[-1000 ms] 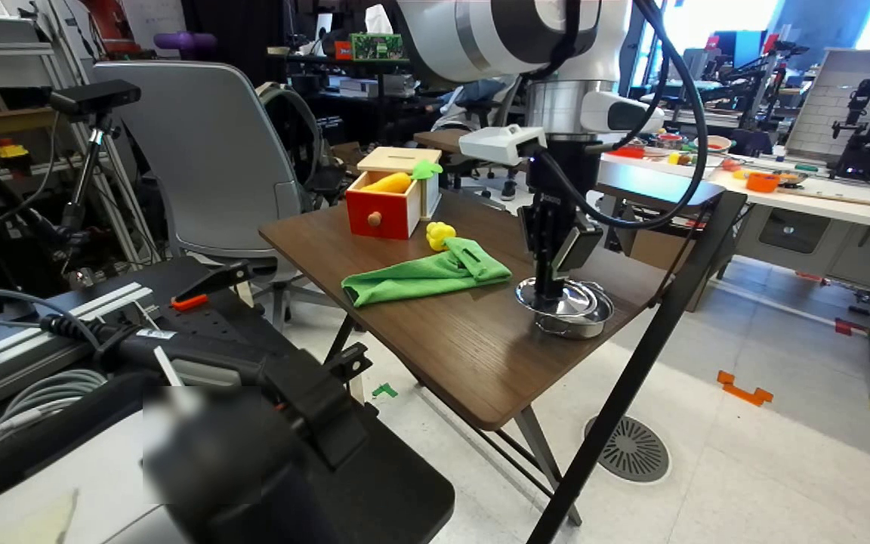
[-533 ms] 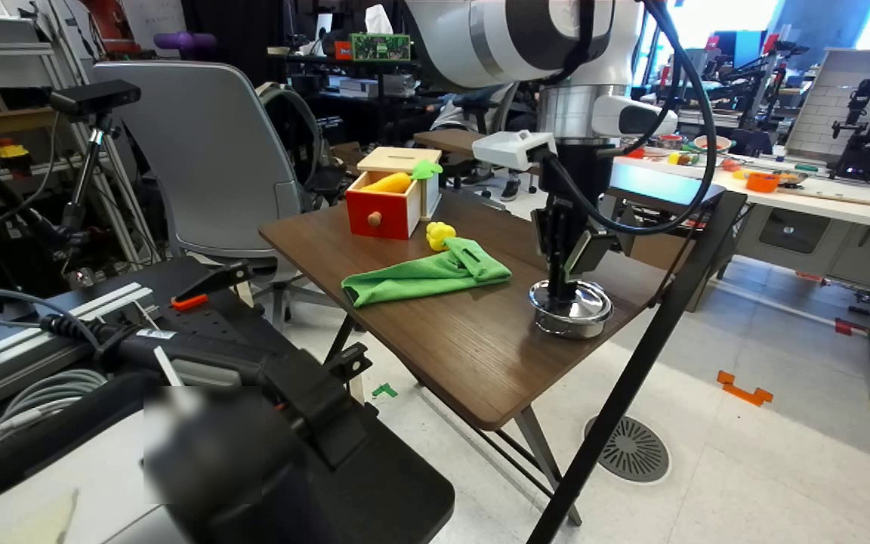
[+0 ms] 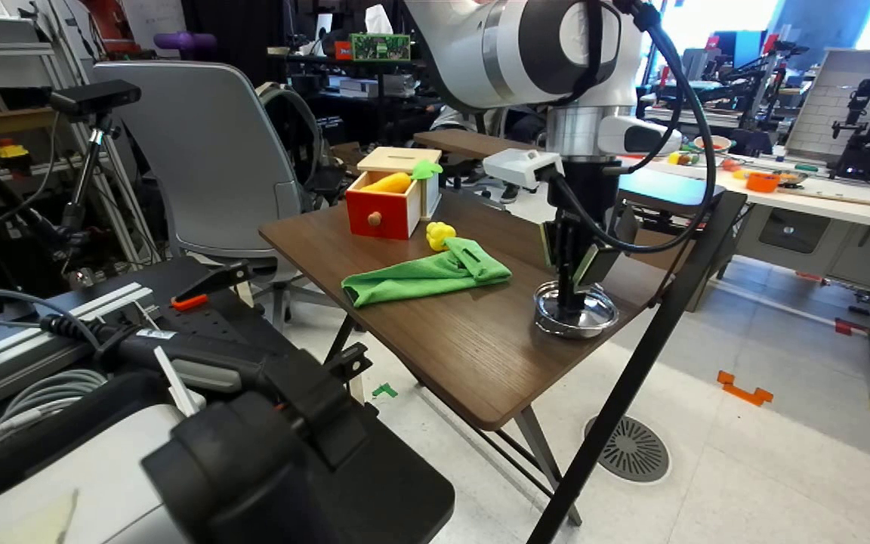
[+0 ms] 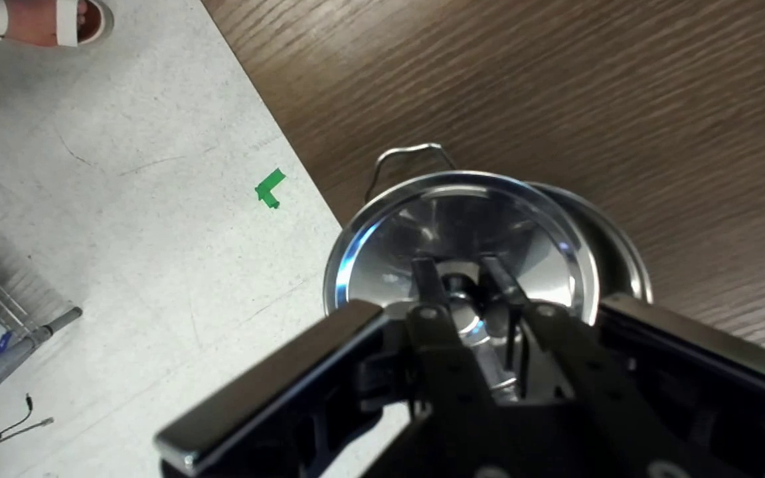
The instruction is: Use the lid to cover the pot
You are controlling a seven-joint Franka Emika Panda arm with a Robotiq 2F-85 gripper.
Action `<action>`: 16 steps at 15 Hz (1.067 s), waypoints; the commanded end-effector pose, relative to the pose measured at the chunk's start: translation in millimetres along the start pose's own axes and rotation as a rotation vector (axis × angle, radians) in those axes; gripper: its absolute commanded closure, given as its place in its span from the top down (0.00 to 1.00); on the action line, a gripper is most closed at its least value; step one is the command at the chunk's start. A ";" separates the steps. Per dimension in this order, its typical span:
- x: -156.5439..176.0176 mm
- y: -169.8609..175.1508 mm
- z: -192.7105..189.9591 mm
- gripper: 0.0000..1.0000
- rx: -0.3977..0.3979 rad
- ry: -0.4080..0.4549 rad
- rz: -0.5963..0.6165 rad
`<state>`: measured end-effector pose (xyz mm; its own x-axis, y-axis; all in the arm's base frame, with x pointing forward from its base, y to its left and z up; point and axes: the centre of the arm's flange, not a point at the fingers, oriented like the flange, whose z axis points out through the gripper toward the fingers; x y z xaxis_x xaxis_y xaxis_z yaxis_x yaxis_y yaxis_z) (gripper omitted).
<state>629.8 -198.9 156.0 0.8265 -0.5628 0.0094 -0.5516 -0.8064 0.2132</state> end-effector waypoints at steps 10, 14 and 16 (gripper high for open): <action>15.3 -10.5 -10.9 0.05 0.024 0.043 0.007; 12.6 -14.4 -11.3 0.05 0.032 0.042 -0.001; 11.3 -17.0 -11.1 0.05 0.037 0.039 -0.004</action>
<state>645.5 -193.4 162.1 0.8315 -0.5544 0.0357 -0.5496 -0.8115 0.1986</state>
